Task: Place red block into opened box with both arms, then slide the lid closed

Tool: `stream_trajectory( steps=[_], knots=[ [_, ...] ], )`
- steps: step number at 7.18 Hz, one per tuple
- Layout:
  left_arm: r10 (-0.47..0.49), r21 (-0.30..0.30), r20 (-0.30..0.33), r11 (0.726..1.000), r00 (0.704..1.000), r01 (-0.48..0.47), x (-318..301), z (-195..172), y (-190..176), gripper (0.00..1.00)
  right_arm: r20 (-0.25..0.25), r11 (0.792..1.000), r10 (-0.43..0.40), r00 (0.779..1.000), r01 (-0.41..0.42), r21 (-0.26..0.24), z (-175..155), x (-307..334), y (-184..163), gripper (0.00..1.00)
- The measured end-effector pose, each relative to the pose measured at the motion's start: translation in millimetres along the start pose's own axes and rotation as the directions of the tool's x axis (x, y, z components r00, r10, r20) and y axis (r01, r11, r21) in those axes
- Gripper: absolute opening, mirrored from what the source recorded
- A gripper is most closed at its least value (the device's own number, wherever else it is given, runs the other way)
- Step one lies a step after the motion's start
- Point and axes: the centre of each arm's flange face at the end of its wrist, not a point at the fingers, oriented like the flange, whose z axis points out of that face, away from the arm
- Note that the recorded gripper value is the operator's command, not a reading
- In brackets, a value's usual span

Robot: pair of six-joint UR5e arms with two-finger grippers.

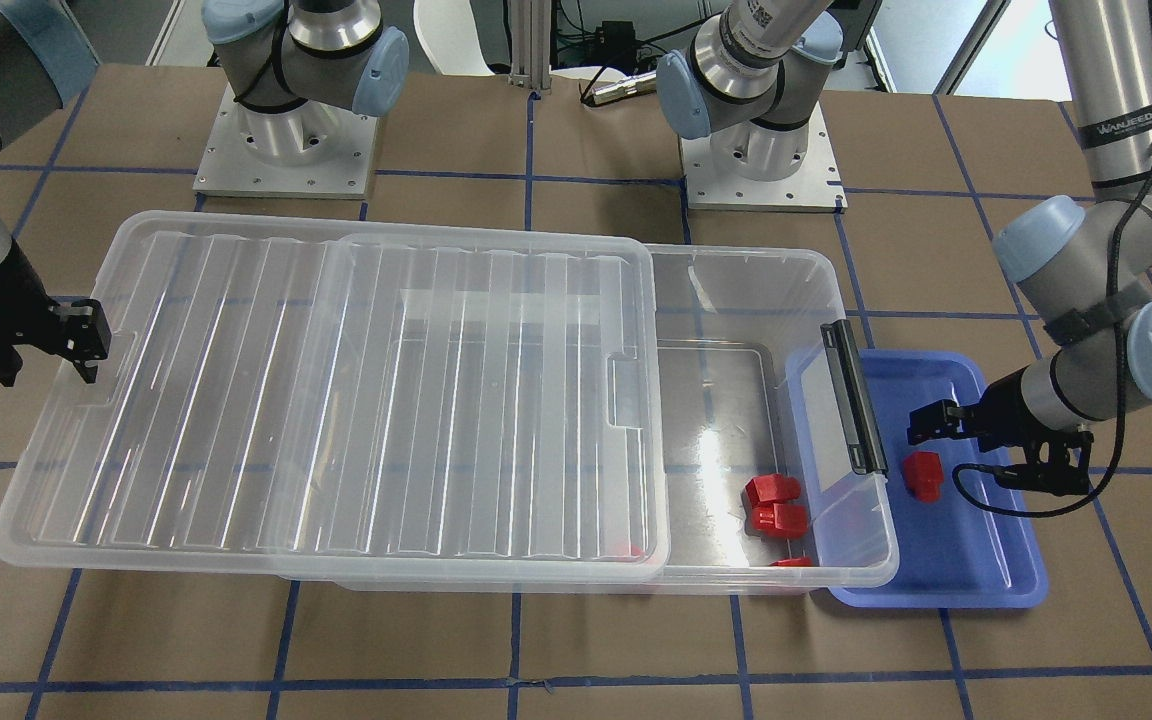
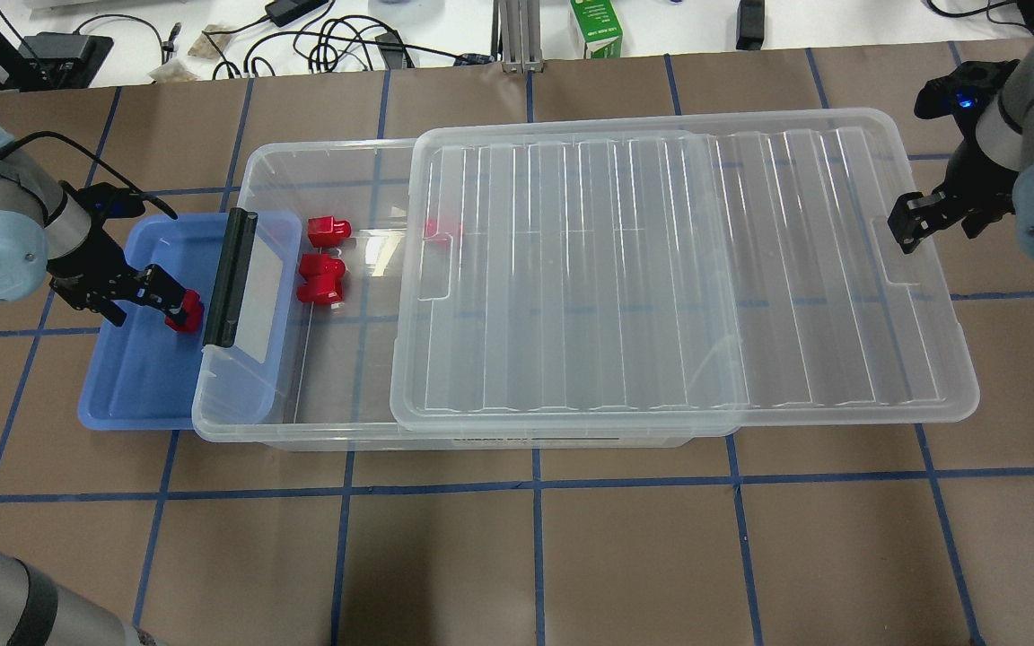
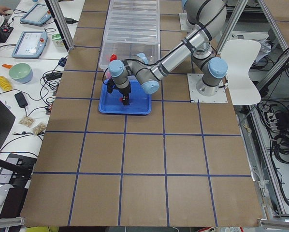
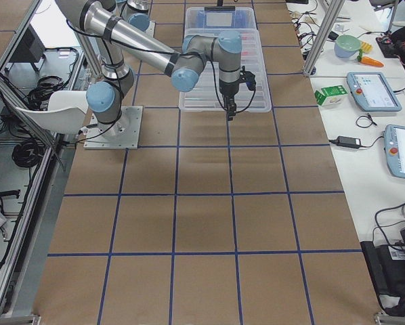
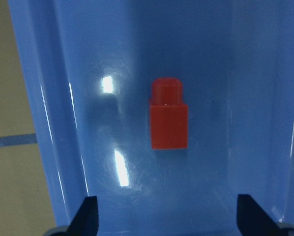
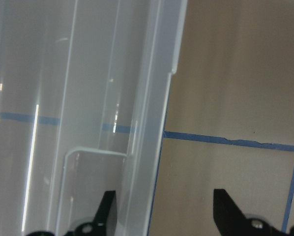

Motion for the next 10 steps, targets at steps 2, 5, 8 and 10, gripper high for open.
stream_trajectory(
  steps=[2,5,8,10],
  knots=[
    [-0.017,-0.013,-0.009,1.0,1.0,0.017,-1,14,-5,1.0,-0.005,1.0,-0.005,1.0,0.005,0.002,-2,7,3,0.74],
    [-0.021,-0.017,-0.012,1.0,1.0,0.02,-4,28,-10,0.46,-0.01,1.0,0.011,1.0,-0.011,0.004,-5,25,12,0.76],
    [-0.017,-0.018,-0.018,1.0,1.0,0.016,-2,33,-13,0.0,-0.004,1.0,0.013,1.0,-0.013,0.008,-5,26,14,1.0],
    [-0.015,-0.01,-0.029,1.0,0.999,0.014,-1,31,-16,0.0,0.01,0.999,0.019,1.0,-0.019,0.026,-10,25,12,1.0]
  ],
)
